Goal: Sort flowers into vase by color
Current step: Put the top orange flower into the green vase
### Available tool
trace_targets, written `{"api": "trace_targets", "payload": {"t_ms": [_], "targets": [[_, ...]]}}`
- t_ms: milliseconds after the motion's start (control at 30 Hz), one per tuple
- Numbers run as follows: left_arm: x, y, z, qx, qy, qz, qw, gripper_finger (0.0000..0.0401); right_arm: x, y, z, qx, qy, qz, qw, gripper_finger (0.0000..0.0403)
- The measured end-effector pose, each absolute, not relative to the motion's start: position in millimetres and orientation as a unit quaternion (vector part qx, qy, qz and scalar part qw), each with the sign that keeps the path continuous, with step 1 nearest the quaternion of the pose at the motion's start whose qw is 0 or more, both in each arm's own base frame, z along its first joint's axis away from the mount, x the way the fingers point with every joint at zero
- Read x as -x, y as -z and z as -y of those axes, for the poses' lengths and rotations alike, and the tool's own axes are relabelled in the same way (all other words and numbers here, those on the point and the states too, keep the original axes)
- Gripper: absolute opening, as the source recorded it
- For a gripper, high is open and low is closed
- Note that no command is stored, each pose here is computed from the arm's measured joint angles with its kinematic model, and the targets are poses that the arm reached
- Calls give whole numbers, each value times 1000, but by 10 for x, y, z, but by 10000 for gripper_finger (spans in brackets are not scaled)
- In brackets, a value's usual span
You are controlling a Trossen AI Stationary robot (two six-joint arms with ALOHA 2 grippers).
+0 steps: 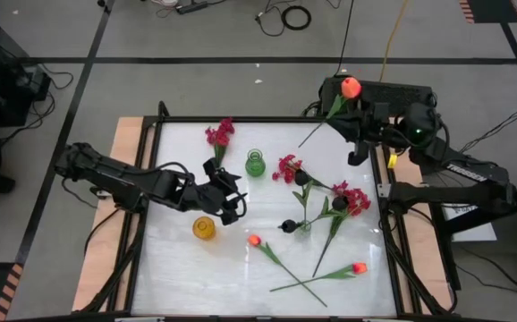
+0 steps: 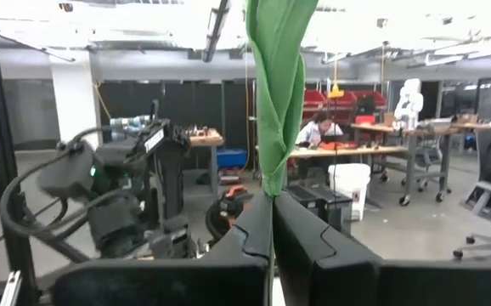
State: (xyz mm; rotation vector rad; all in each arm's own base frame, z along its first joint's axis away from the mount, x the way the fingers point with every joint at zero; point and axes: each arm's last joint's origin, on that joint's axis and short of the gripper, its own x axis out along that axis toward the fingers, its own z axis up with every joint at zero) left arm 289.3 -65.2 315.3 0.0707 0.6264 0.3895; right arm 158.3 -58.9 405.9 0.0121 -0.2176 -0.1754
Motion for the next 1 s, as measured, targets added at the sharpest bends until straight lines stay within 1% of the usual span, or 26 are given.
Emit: {"api": "trace_targets", "payload": {"t_ms": [200,367,467,600,700,767,833,900,1000], "targets": [[-2893,-3156,653,-33,-190,-305,933,246,-1613,-4049,606,3,91,106,990,0],[-2903,-3168,652,-32,-193,-297,935,246,-1768,-3967,670,6,92,83,992,0],[-2925,-3207,636,-49,-217,-273,936,246,-1880,-3956,715,4,89,98,991,0],[-2988,-3366,577,-115,-272,-208,933,246,-2025,-3979,762,9,82,142,986,0],[-3045,-3633,503,-164,-317,-123,926,246,-2124,-4002,786,7,78,147,986,0],[-3074,-3812,438,-191,-330,-68,922,246,-2202,-4024,791,1,72,139,988,0],[-3081,-3953,367,-211,-325,-23,921,246,-2284,-4040,786,-4,65,130,989,0],[-3089,-4105,289,-212,-301,9,930,246,-2377,-4038,772,-1,58,113,992,0],[-3094,-4255,140,-175,-262,23,949,246,-2503,-4049,754,4,49,88,995,0]]}}
